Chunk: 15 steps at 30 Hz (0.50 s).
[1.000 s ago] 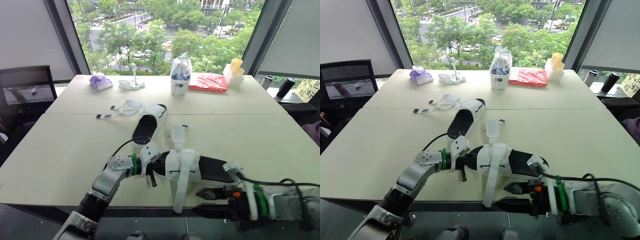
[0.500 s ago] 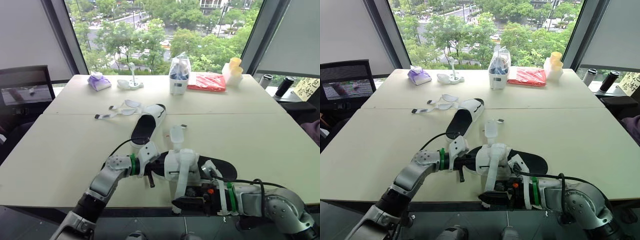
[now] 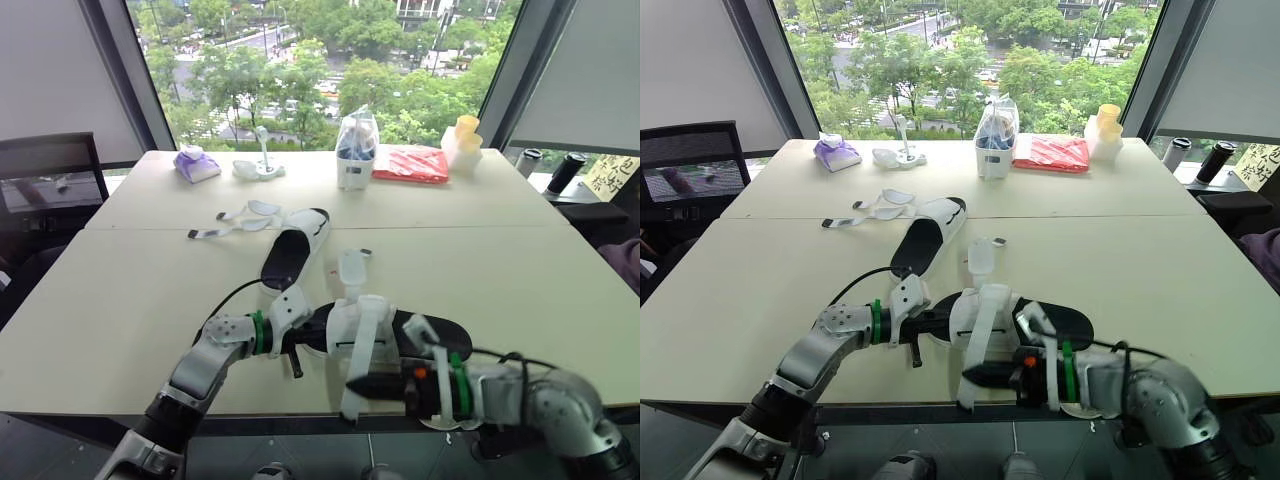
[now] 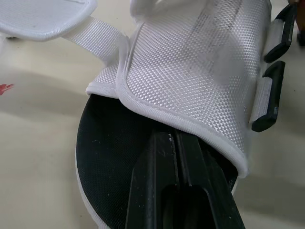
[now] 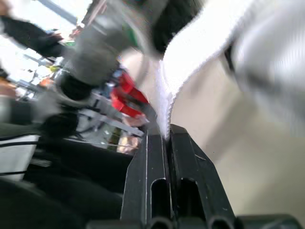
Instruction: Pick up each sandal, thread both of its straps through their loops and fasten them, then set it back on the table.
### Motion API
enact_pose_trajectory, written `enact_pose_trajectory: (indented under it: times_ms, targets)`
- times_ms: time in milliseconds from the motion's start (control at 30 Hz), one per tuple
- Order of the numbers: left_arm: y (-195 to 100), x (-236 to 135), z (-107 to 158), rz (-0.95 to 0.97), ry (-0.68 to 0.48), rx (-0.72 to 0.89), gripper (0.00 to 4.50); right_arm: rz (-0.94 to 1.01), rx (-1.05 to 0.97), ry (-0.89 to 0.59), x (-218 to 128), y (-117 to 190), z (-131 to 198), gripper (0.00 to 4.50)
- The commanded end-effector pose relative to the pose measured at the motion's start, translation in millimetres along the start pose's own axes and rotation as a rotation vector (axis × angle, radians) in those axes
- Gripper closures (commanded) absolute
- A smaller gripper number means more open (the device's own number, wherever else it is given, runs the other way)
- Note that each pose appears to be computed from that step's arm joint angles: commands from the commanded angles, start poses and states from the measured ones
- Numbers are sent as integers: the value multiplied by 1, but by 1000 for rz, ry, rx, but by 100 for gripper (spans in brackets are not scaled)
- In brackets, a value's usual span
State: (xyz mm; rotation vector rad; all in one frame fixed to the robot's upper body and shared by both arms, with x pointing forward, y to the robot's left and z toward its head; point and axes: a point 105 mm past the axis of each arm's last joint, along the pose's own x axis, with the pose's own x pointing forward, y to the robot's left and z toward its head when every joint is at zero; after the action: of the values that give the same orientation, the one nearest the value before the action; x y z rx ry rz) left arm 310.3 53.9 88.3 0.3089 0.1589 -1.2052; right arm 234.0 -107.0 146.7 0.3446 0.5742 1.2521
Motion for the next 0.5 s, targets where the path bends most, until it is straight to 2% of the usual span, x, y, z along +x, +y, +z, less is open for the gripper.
enact_pose_trajectory:
  times_ms: [33,133,267,500]
  targets:
    - [4,-3,-11,9,48,-3,450,14,-103,14,-18,4,32,444]
    - [3,-2,-12,1,52,1,450,-8,-128,36,-23,-5,44,444]
    - [-1,0,-14,-9,58,16,450,-25,-101,-5,-20,-29,67,444]
    - [-3,-4,-16,21,55,8,450,-33,-51,4,-22,-52,72,444]
